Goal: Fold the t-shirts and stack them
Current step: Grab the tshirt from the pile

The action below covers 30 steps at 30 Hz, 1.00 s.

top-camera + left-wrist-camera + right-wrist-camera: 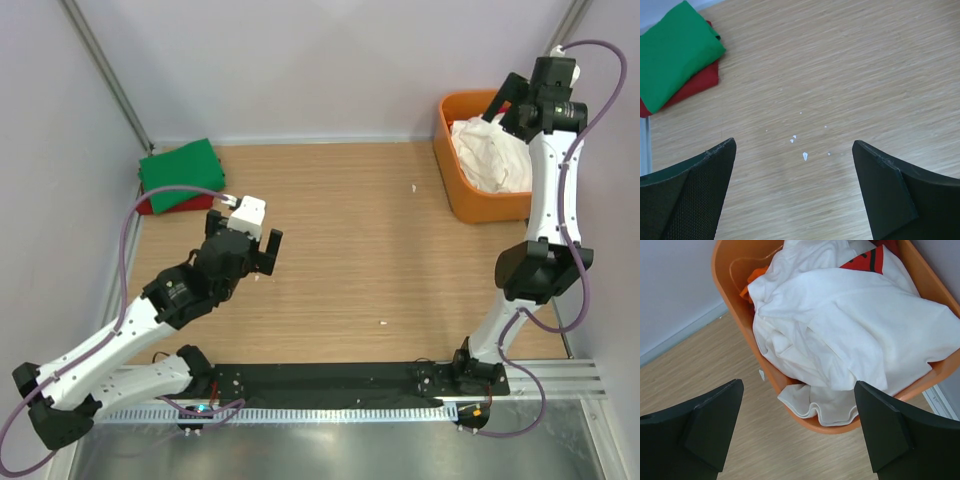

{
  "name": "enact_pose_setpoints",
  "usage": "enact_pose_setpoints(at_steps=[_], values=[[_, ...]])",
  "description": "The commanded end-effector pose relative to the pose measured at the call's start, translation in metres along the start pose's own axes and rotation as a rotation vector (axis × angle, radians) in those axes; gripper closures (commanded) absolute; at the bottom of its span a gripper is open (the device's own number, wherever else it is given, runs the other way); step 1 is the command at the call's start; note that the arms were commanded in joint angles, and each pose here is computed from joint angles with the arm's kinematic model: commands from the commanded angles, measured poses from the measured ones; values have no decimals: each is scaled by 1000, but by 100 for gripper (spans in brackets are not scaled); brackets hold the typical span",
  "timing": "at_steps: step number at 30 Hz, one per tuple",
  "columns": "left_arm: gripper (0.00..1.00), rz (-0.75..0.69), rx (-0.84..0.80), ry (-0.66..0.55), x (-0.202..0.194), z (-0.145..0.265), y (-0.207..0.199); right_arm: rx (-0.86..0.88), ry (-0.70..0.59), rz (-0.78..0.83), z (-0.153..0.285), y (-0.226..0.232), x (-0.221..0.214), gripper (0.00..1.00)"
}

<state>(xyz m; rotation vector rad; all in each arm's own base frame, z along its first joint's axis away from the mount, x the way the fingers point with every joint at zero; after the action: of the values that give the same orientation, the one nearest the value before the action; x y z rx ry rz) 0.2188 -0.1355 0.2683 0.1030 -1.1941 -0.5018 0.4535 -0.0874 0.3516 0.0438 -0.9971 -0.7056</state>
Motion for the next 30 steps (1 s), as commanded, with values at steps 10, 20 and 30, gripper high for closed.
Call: enact_pose_setpoints(at_steps=[10,20,30], values=[[0,10,43,6,8,-2,5,-26,-46,28,-49,6,14,2],[0,-14,55,34,4,-7,3,-113,-14,42,-108,-7,-6,14],[0,-21,60,44,2,-9,3,-139,-38,54,-114,-10,-1,99]])
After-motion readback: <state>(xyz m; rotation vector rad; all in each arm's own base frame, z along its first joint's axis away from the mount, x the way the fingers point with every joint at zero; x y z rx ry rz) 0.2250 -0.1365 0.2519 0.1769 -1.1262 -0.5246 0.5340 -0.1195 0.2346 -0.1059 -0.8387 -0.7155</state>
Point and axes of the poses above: each gripper's point midway between its finger pads, its own z axis back along the fingers, its own y axis along the line the jaws close on, x = y × z, the point moved 3 cm from there along z, back along the fingers, and after that the axes turned 11 degrees about -z, right-handed, at the moved point
